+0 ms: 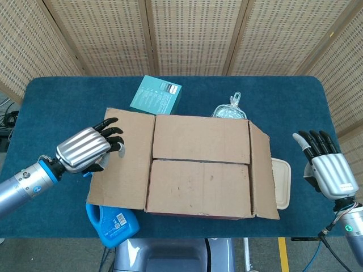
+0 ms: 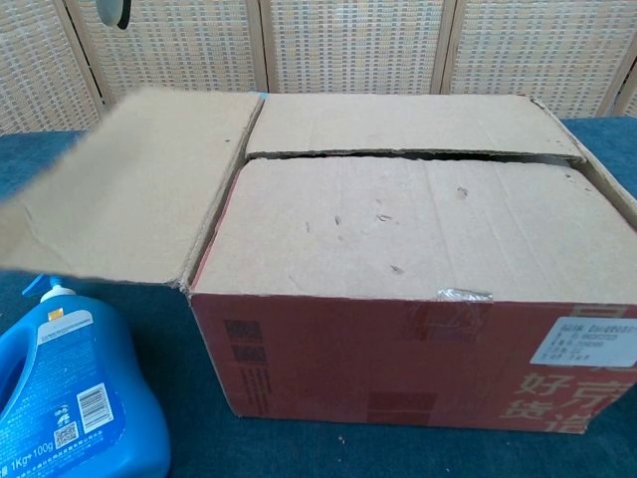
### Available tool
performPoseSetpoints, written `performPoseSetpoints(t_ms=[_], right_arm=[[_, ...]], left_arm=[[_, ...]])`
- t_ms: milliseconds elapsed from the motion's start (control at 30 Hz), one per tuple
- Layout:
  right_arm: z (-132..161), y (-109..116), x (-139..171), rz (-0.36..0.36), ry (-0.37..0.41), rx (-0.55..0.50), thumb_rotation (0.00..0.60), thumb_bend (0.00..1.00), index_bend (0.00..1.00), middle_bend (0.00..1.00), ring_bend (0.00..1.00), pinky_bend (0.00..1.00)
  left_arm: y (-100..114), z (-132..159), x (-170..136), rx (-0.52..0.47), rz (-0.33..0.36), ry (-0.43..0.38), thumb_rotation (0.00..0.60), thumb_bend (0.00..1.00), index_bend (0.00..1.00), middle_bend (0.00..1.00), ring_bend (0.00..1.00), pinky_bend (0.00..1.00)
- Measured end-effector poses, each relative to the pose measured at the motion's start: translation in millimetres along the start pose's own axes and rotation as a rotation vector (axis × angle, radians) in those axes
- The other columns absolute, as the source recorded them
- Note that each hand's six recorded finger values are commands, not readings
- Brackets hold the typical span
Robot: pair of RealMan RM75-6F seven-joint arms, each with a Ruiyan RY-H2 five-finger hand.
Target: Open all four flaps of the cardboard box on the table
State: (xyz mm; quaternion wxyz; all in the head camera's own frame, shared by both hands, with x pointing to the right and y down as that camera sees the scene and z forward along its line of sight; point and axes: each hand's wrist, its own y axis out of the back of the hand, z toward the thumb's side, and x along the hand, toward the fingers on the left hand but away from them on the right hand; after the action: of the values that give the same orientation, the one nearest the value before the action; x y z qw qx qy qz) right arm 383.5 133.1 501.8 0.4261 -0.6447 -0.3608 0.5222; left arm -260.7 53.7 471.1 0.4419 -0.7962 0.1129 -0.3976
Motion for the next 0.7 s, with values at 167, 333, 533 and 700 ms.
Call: performPoseSetpoints(t_ms=[167,333,533,700], right_arm=[[-0.8,-1.5,1.4,0.001,-0.006,-0.003,0.6,1.0,0.01,0.08,0.0,0.0],[-2.5,-3.0,4.1,-0.004,-0.012,-0.002,0.6,1.0,0.01,0.08,0.0,0.0],[-0.4,-8.3,5.6,0.0,-0.004,-0.009,0.6,0.94,0.01,0.08,0.0,0.0],[-0.1,-13.4,7.3,0.007,0.0,-0.015,0.6,0.9,0.01,0.08,0.0,0.0]], left_arm=[[-0.3,-2.9,3.5,-0.005,0.045,0.018,0.513,0.3,0.27,0.25,0.08,0.0],[-7.3,-1.3,14.9,0.014,0.097,0.033,0.512,0.21,0.17,0.11,0.0,0.0],[-27.8,5.2,36.2,-0.003,0.112,0.058,0.514,0.17,0.07,0.0,0.0,0.0],[-45.7,14.5,55.5,-0.045,0.111,0.074,0.513,0.17,0.01,0.0,0.0,0.0]])
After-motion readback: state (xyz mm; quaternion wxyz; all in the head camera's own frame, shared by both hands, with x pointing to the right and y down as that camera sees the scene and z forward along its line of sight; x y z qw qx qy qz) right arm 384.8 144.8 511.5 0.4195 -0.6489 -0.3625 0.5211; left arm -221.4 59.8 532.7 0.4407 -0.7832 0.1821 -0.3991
